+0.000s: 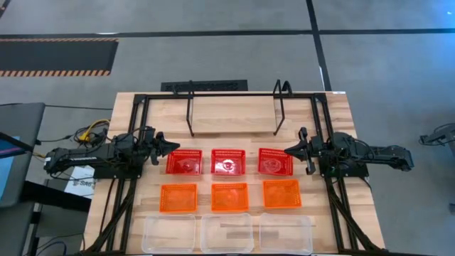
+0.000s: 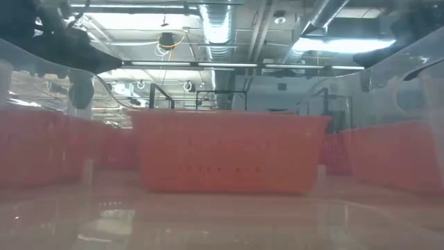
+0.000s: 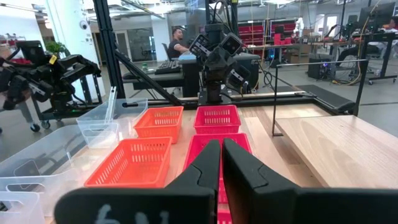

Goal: Stack baskets on shelf by color
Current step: Put the right red bin on the shelf

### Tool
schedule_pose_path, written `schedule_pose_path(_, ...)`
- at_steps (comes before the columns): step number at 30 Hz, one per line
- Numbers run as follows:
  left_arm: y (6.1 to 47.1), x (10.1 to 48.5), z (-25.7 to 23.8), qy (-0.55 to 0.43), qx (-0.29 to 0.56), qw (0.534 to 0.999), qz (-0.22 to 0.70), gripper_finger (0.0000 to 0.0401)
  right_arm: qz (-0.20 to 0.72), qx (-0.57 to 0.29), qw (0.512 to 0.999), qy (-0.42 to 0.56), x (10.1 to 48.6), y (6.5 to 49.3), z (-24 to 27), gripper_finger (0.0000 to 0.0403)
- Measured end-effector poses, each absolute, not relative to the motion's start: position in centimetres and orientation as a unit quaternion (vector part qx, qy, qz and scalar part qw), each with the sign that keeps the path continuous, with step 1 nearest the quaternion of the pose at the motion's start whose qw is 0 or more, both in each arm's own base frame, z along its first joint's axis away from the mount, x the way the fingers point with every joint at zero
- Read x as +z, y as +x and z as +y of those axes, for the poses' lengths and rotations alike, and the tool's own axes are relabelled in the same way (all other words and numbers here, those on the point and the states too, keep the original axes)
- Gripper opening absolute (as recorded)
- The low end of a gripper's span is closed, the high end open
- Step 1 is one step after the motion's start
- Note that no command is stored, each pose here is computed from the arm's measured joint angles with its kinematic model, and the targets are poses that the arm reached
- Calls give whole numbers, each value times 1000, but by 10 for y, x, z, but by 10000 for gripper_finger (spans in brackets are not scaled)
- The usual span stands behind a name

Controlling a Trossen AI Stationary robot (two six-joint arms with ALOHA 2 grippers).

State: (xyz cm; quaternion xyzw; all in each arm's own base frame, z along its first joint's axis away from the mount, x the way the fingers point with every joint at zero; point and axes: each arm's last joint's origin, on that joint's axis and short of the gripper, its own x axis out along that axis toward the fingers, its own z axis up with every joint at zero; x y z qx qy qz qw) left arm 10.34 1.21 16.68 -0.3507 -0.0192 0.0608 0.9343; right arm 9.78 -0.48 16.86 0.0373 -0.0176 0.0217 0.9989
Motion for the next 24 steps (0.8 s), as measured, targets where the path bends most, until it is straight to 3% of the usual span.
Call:
schedule_pose_path(9,103,167,12,-366,60,929,-20,0,-53,24,998,35,175,97,-5,40)
schedule_pose_path(12,103,167,12,-376,60,924,-21,0,-78,29,994,74,182,96,-4,40)
schedule_pose_path(18,103,167,13,-376,79,923,-28,0,-202,-50,971,114,204,89,-11,40)
schedule_pose_path(24,103,167,14,-375,95,922,-35,0,-308,-36,940,142,225,78,-10,40)
